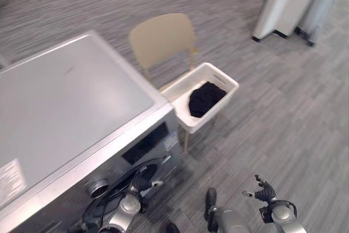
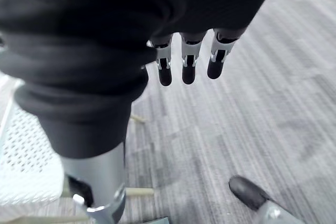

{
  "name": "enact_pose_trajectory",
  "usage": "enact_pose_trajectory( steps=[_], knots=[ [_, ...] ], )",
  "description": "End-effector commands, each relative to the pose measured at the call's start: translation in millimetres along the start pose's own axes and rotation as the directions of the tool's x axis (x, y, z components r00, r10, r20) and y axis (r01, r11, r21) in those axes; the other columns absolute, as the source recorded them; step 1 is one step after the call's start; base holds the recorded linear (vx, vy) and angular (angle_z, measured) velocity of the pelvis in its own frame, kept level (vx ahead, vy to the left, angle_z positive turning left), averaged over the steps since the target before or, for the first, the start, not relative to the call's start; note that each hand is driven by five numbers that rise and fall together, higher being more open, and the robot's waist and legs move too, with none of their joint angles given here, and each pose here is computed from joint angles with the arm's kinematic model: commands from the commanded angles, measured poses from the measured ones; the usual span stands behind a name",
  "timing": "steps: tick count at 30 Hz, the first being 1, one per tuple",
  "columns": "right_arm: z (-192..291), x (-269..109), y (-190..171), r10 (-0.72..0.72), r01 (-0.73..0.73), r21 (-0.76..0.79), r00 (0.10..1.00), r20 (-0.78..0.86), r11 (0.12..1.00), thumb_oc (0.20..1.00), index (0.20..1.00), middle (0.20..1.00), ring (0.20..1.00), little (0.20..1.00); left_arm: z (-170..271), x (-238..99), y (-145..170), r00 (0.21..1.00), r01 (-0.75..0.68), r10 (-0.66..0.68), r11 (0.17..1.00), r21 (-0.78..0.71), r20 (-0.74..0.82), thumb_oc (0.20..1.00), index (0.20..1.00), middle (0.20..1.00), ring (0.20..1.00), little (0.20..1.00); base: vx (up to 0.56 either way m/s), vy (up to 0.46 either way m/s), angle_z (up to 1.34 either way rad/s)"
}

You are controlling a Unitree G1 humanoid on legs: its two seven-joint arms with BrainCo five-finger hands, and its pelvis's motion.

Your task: Grab the laundry basket,head to the washer,open it,put in the laundry and shut it.

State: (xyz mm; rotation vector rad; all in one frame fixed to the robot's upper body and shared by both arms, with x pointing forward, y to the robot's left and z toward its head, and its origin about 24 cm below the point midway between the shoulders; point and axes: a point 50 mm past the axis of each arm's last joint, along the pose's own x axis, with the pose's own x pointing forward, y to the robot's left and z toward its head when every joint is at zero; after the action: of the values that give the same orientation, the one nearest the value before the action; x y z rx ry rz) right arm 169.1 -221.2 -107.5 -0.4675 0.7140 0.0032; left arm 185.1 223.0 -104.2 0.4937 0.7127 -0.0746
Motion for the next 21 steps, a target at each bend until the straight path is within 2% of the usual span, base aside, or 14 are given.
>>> enact_pose_trajectory(
  steps=[1, 6, 8, 11, 21],
  knots=[
    [15, 4, -20, -0.051, 0.058, -0.082, 0.995, 0.081, 0.995, 1.0, 1.0, 1.0, 1.0, 1.0, 24, 0, -6, 0.99, 0.014, -0.023, 0.998, 0.062, 0.14, 1.0, 1.0, 1.0, 1.0, 1.0, 0.09, -0.179, -1.86],
    [19, 6, -41, -0.117, 0.128, -0.11, 0.989, 0.095, 0.986, 1.0, 1.0, 1.0, 1.0, 1.0, 27, 1, -17, 0.988, 0.034, -0.04, 0.998, 0.045, 0.149, 1.0, 1.0, 1.0, 1.0, 1.0, 0.18, -0.235, -1.23],
    [22, 5, -39, -0.115, 0.124, -0.075, 0.987, 0.109, 0.99, 1.0, 1.0, 1.0, 1.0, 1.0, 29, -1, -28, 0.986, 0.053, -0.049, 0.998, -0.016, 0.159, 1.0, 1.0, 1.0, 1.0, 1.0, 0.15, -0.187, -1.84],
    [20, 4, -37, -0.107, 0.116, -0.09, 0.989, 0.101, 0.989, 1.0, 1.0, 1.0, 1.0, 1.0, 27, -3, -33, 0.986, 0.067, -0.063, 0.997, -0.023, 0.153, 1.0, 1.0, 1.0, 1.0, 1.0, 0.18, -0.053, -1.06],
    [-1, -2, -30, -0.105, 0.108, -0.106, 0.994, 0.031, 0.989, 1.0, 1.0, 1.0, 1.0, 1.0, 14, -8, -37, 0.992, 0.077, -0.072, 0.996, -0.037, 0.105, 1.0, 1.0, 1.0, 1.0, 1.0, 0.25, 0.034, -0.19]
  ],
)
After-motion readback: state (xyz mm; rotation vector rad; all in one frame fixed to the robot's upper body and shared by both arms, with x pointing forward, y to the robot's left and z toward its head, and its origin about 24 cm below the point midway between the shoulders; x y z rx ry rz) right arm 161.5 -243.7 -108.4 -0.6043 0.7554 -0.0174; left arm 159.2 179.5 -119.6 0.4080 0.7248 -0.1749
